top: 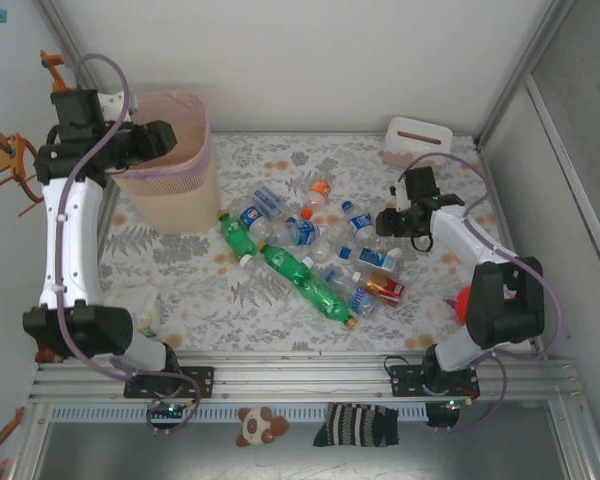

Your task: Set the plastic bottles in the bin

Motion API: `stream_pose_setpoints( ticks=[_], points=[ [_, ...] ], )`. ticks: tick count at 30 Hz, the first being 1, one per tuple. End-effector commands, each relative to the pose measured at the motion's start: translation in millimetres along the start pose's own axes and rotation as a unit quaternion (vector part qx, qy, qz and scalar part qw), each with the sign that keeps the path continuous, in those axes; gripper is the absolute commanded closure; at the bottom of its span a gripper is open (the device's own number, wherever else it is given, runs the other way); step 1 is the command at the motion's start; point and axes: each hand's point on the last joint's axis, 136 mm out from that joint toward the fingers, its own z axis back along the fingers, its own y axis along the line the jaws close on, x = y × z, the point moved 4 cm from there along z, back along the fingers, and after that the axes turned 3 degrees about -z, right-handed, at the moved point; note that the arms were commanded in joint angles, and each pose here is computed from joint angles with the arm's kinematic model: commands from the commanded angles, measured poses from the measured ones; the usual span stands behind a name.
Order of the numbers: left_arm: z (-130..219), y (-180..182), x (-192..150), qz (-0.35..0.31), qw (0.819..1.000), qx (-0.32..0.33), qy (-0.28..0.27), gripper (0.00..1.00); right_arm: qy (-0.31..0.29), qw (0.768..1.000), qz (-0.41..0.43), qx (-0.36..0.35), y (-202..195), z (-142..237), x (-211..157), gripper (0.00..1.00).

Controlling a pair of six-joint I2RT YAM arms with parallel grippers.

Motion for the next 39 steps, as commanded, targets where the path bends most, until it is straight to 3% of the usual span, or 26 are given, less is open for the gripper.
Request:
stream_pose_setpoints(
  ticks=[1, 16, 26, 30, 39],
  points=[
    [12, -18, 0, 0.02, 0.997, -0.051, -0.046, 0.39, -0.004, 1.0, 0.017, -0.01, 2, -3, 11, 0.47],
    [27, -39, -49, 0.046, 0.995, -0.083, -0.042, 0.39, 0.032, 0.999, 0.014, -0.018, -4, -35, 6, 0.5],
    [20, -48, -56, 0.057, 0.992, -0.107, -0.035, 0.39, 0.018, 0.995, -0.027, -0.099, -27, -24, 2, 0.56],
    [16, -51, -59, 0.06, 0.991, -0.113, -0.029, 0.39, 0.013, 0.99, -0.044, -0.133, -37, -18, 0, 0.56],
    [9, -54, -65, 0.061, 0.991, -0.117, -0.018, 0.39, 0.056, 0.992, -0.052, -0.105, -35, -36, -11, 0.48]
  ],
)
